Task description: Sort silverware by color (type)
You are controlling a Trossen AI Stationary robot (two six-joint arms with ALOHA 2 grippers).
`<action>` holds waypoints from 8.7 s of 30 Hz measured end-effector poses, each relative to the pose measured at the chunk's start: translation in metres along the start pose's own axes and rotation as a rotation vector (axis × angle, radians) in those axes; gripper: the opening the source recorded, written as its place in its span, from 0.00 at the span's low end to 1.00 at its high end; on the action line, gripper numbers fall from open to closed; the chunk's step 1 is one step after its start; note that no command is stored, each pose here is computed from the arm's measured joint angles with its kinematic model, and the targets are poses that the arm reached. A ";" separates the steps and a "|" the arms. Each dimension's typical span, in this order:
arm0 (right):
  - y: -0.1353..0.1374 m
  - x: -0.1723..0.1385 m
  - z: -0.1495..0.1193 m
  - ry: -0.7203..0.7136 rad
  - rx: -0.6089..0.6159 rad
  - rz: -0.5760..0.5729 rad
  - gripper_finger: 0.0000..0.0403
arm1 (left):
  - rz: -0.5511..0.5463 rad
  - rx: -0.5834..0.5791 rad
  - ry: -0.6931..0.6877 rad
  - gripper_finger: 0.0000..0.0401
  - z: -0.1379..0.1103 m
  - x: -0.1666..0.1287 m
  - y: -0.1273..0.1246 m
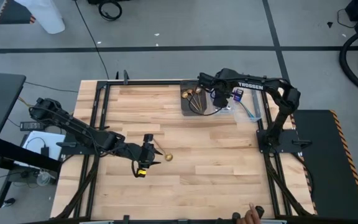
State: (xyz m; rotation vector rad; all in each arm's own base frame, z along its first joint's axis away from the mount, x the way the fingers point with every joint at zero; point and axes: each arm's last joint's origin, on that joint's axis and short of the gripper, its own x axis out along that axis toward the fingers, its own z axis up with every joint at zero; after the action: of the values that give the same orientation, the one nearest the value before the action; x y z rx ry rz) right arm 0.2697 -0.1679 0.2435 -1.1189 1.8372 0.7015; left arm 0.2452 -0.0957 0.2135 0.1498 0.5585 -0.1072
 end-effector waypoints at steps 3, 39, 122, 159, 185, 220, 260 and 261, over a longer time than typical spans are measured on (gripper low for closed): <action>-0.002 0.003 0.005 -0.038 0.007 -0.023 0.11 | 0.000 0.000 0.000 0.43 0.000 0.000 0.000; -0.011 0.024 0.026 -0.154 0.179 -0.157 0.36 | 0.004 0.013 0.057 0.43 -0.006 0.000 0.000; -0.074 -0.081 0.270 -1.088 1.403 -0.034 0.32 | -0.089 -0.331 0.047 0.43 -0.072 -0.061 -0.014; -0.065 -0.044 0.324 -0.977 1.656 0.059 0.32 | -0.079 -0.325 0.089 0.43 -0.076 -0.062 -0.013; -0.070 -0.042 0.301 -0.949 1.552 0.185 0.04 | -0.179 -0.152 0.104 0.43 -0.078 -0.066 -0.024; -0.061 -0.066 0.291 -1.001 1.377 0.179 0.04 | -0.032 -0.156 0.117 0.60 -0.075 -0.051 0.015; -0.079 -0.101 0.270 -1.131 1.374 0.321 0.12 | 0.049 -0.120 0.207 0.05 -0.081 -0.015 0.012; -0.080 -0.101 0.270 -1.141 1.363 0.309 0.14 | 0.051 -0.122 0.205 0.05 -0.080 -0.015 0.012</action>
State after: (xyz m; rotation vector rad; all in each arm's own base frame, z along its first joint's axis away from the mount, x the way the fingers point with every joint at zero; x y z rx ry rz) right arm 0.4665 0.0533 0.2002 0.4468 0.9900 0.0372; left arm 0.1926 -0.0694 0.1554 0.0563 0.7637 -0.0083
